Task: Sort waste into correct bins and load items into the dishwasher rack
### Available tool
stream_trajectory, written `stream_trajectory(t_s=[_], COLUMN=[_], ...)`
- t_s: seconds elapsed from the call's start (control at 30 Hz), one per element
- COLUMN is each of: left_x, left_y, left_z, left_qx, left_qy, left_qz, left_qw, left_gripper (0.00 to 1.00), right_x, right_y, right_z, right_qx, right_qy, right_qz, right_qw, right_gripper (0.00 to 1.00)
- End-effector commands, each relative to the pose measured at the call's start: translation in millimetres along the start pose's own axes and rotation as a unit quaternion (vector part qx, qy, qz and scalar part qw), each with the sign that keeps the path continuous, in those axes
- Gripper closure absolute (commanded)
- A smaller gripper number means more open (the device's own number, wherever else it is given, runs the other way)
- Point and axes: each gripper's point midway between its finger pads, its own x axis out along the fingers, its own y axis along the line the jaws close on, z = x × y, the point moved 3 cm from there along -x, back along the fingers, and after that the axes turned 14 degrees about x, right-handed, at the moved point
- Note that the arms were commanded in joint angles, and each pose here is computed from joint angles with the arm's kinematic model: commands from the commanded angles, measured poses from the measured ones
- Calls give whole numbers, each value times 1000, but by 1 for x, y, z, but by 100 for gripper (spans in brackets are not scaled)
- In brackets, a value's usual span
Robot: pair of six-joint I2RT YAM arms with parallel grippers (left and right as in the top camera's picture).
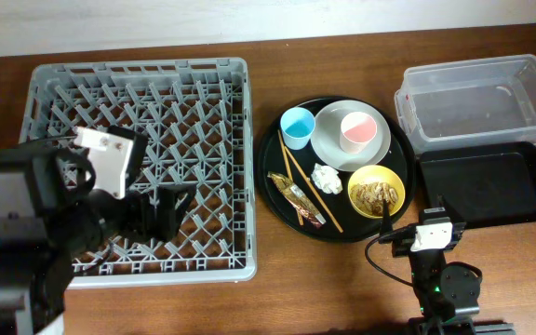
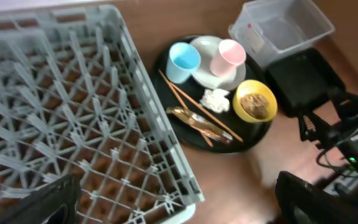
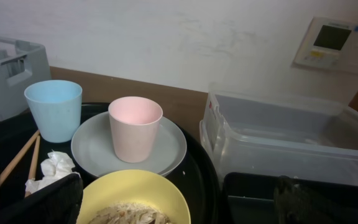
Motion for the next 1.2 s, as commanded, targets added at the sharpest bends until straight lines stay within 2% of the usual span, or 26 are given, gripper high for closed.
stream_trajectory(t_s=[0.0, 0.03, 0.1, 0.13, 0.17, 0.23, 0.3, 0.33, 0.37, 0.4, 0.43, 0.47, 0.57, 0.67, 0.77, 0.87, 1.0, 1.17], left_x=[6, 8, 11, 12, 12, 10, 9, 9, 9, 9, 9, 9, 9, 9, 9, 9, 9, 9], left_y=[-3, -2, -4, -5, -7, -11, -12, -13, -13, -13, -14, -14, -14, -14, -14, -14, -14, -14], left_z=[3, 0, -9, -13, -17, -25, -28, -29, -30, -31, -31, -31, -31, -31, -31, -32, -32, -32], left_qx=[-15, -21, -38, -45, -51, -62, -67, -68, -69, -70, -72, -72, -72, -72, -72, -72, -72, -72], left_qy=[6, 17, 43, 54, 63, 82, 90, 91, 93, 95, 97, 97, 97, 97, 97, 97, 98, 98], left_qz=[-30, -33, -43, -47, -50, -57, -60, -60, -61, -61, -62, -62, -62, -62, -62, -62, -62, -62], left_qw=[999, 999, 997, 996, 995, 993, 992, 992, 991, 991, 991, 991, 991, 991, 991, 991, 991, 991], left_gripper=[20, 42, 76, 87, 94, 95, 97, 86, 66, 13, 4, 1, 1, 1, 1, 1, 1, 1], right_x=[0, 0, 0, -1, -1, -3, -6, -7, -9, -12, -13, -16, -27, -46, -58, -59, -51, -26], right_y=[-7, -7, 3, 10, 15, 27, 39, 44, 50, 54, 56, 57, 59, 58, 59, 59, 58, 63], right_z=[0, 2, 0, -2, -1, 2, 6, 7, 7, 8, 12, 18, 49, 99, 141, 172, 194, 215], right_qx=[-1, -1, -1, 5, 24, 68, 71, 70, 69, 71, 93, 128, 176, 178, 150, 130, 134, 149], right_qy=[-4, -9, -2, 2, 3, 2, -4, -3, -1, 1, 5, 11, 15, 14, 59, 165, 305, 409], right_qz=[-23, -22, 14, 38, 55, 98, 140, 158, 179, 196, 203, 202, 203, 185, 165, 135, 99, 84], right_qw=[1000, 1000, 1000, 999, 998, 993, 988, 985, 981, 978, 975, 971, 963, 966, 973, 968, 938, 897], right_gripper=[1, 1, 1, 1, 1, 1, 1, 1, 1, 1, 1, 1, 1, 1, 1, 1, 1, 1])
